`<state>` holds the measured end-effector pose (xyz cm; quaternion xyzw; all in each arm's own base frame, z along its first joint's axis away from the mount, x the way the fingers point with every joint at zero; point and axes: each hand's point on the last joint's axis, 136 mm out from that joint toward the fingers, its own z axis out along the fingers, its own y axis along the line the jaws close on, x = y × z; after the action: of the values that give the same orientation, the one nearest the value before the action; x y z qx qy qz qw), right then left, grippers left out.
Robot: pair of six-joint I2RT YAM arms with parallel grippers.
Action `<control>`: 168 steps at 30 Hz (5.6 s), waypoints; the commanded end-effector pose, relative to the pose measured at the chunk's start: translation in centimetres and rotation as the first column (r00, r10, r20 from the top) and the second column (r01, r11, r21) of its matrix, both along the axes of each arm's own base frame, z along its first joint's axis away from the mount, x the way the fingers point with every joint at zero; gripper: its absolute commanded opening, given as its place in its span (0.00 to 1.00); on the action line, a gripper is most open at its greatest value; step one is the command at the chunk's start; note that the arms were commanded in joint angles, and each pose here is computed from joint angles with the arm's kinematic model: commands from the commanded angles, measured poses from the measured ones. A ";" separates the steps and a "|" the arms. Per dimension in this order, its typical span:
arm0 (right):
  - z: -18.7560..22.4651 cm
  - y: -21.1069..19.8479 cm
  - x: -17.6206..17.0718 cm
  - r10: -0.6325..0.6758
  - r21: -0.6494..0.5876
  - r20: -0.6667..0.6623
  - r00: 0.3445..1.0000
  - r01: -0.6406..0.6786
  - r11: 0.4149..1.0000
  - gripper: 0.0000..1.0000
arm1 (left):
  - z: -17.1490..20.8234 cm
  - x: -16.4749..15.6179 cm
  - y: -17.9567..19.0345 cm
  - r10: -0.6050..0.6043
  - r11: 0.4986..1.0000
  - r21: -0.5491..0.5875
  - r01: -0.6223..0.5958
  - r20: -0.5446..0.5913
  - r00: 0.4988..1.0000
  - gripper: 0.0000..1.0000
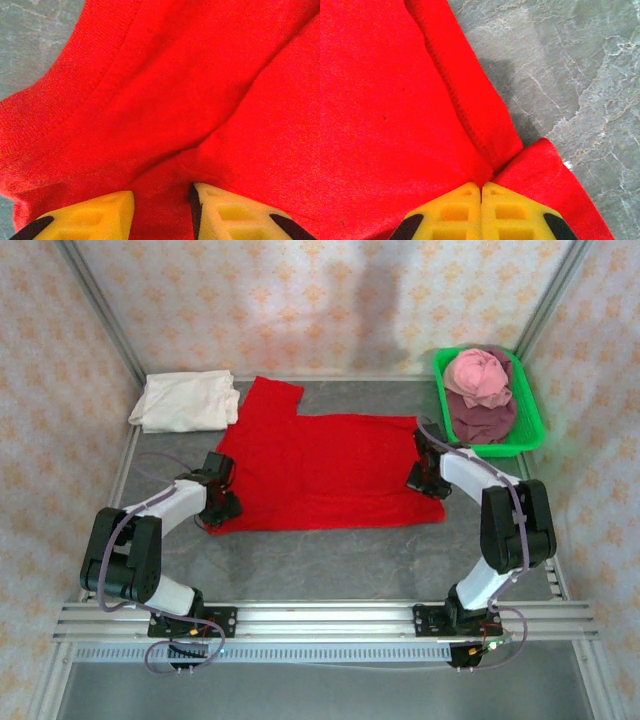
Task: Fold and stack the t-shirts
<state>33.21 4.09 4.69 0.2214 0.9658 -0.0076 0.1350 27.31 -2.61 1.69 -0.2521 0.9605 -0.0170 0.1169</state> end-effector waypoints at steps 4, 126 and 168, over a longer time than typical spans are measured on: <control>2.4 -1.4 0.1 -0.031 -0.070 0.034 0.999 0.033 0.997 0.00 | -0.6 -1.4 1.3 0.013 0.998 0.062 -0.011 -0.035 0.999 0.37; 9.3 -4.5 0.9 -0.068 0.089 0.307 0.949 0.042 0.995 0.00 | -0.6 -1.6 2.4 0.030 0.992 0.121 -0.027 -0.023 0.999 0.37; 3.4 -2.7 1.7 -0.073 0.123 0.221 0.973 0.046 0.991 0.00 | 1.5 17.2 -2.9 -0.312 0.939 0.171 0.298 0.059 0.948 0.52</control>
<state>34.86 1.50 7.84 0.2534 0.9383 0.0757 0.2227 43.92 -6.34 2.51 -0.0912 0.9808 0.0110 0.1721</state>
